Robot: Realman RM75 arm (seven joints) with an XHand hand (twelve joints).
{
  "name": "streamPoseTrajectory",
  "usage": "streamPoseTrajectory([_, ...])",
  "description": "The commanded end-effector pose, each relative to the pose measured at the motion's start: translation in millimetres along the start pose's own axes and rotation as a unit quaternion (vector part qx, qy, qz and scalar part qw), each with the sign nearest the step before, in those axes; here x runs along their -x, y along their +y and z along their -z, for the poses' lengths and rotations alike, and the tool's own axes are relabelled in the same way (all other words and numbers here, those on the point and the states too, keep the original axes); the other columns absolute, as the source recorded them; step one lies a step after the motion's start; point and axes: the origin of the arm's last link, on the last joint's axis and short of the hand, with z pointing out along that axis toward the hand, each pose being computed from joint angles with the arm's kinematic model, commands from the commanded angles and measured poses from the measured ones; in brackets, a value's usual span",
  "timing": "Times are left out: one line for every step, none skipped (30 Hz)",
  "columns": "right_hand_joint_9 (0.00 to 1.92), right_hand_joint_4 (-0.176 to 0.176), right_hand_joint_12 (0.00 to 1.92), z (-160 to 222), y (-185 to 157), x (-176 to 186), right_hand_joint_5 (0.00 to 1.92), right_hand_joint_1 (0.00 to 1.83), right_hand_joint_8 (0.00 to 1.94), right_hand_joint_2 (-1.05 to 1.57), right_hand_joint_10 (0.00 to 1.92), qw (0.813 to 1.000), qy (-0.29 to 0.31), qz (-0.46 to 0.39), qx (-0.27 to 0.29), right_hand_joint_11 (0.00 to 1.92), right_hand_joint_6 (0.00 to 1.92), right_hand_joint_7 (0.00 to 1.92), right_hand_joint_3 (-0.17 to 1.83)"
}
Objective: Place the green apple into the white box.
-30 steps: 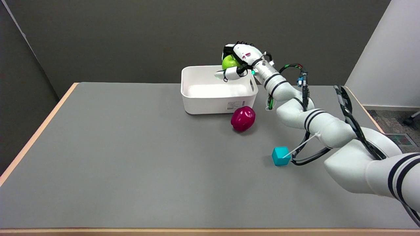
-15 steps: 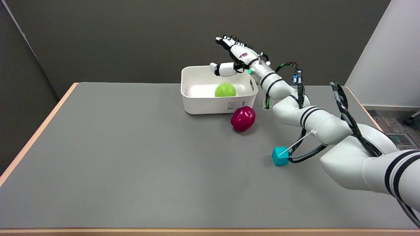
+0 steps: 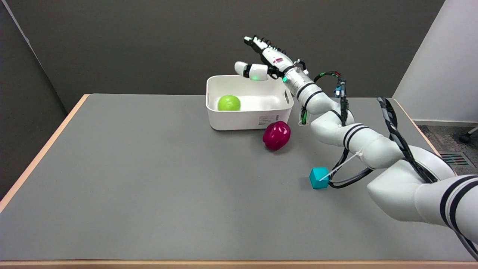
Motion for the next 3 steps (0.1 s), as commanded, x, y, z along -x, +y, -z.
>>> streamPoseTrajectory([0.0,0.08,0.68,127,13,-93,0.05,0.22,0.18,0.61,0.26,0.94,0.231,-0.202,-0.15,0.0,0.27,0.05,0.95])
streamPoseTrajectory([0.04,0.068,0.62,142,19,-95,0.06,0.32,0.17,0.61,0.21,0.936,0.24,-0.208,-0.15,0.0,0.26,0.08,0.99])
streamPoseTrajectory([0.06,0.059,0.59,161,26,-96,0.08,0.39,0.18,0.61,0.17,0.933,0.25,-0.214,-0.15,0.0,0.26,0.1,1.02])
